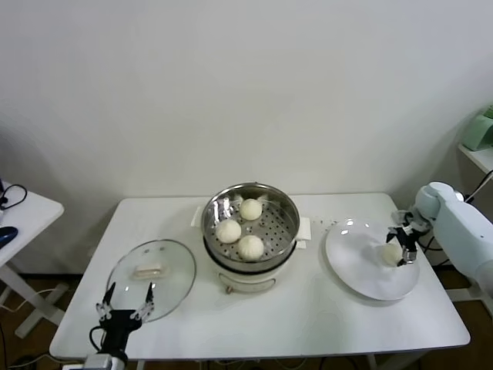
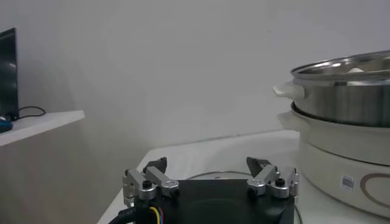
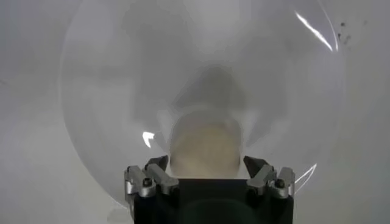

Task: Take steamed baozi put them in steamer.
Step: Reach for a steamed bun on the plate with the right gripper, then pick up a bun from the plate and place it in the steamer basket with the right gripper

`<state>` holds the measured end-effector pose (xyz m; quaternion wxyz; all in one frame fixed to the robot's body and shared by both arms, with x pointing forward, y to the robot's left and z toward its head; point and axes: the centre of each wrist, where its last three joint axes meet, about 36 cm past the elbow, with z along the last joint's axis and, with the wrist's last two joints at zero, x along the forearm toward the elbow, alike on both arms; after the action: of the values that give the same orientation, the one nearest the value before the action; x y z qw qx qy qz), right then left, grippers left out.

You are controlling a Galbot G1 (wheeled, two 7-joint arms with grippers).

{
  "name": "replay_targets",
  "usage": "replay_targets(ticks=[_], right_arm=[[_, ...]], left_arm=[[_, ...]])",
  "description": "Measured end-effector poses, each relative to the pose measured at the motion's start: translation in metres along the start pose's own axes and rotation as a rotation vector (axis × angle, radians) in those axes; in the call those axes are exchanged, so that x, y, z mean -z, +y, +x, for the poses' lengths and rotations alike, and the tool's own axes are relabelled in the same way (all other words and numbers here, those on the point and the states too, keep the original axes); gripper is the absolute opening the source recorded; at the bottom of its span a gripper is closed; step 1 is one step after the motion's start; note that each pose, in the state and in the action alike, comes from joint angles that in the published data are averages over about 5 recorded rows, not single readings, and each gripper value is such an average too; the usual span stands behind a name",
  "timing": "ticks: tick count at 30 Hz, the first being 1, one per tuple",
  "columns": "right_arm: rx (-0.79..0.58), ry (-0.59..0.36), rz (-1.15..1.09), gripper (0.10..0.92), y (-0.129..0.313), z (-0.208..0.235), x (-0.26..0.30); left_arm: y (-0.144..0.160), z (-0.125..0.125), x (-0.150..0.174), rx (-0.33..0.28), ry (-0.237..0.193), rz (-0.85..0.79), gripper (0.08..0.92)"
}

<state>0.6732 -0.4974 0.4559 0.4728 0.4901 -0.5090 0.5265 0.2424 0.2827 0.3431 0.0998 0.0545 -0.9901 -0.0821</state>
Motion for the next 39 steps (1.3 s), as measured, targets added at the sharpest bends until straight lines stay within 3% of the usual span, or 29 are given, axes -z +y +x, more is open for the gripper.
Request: replay_targets(ticks=[11, 22, 29, 39], right_arm=[[-0.002, -0.004, -0.011, 0.68, 0.001, -0.001, -0.003], [-0.04, -0.038, -0.04, 0.662, -0.003, 0.015, -0.005], [-0.095, -0.109, -0.082, 0.662, -0.02, 0.055, 0.003], [-0.175, -0.264, -0.115, 0.662, -0.063, 0.15, 0.06]], left_arm=[[0.0, 0.0, 0.0, 0.0, 0.001, -0.001, 0.823], [0.0, 0.001, 0.002, 0.003, -0.003, -0.004, 0.823], [-0.004, 0.002, 0.003, -0.004, -0.009, -0.003, 0.823], [-0.009, 0.005, 0.009, -0.028, -0.024, -0.007, 0.823]])
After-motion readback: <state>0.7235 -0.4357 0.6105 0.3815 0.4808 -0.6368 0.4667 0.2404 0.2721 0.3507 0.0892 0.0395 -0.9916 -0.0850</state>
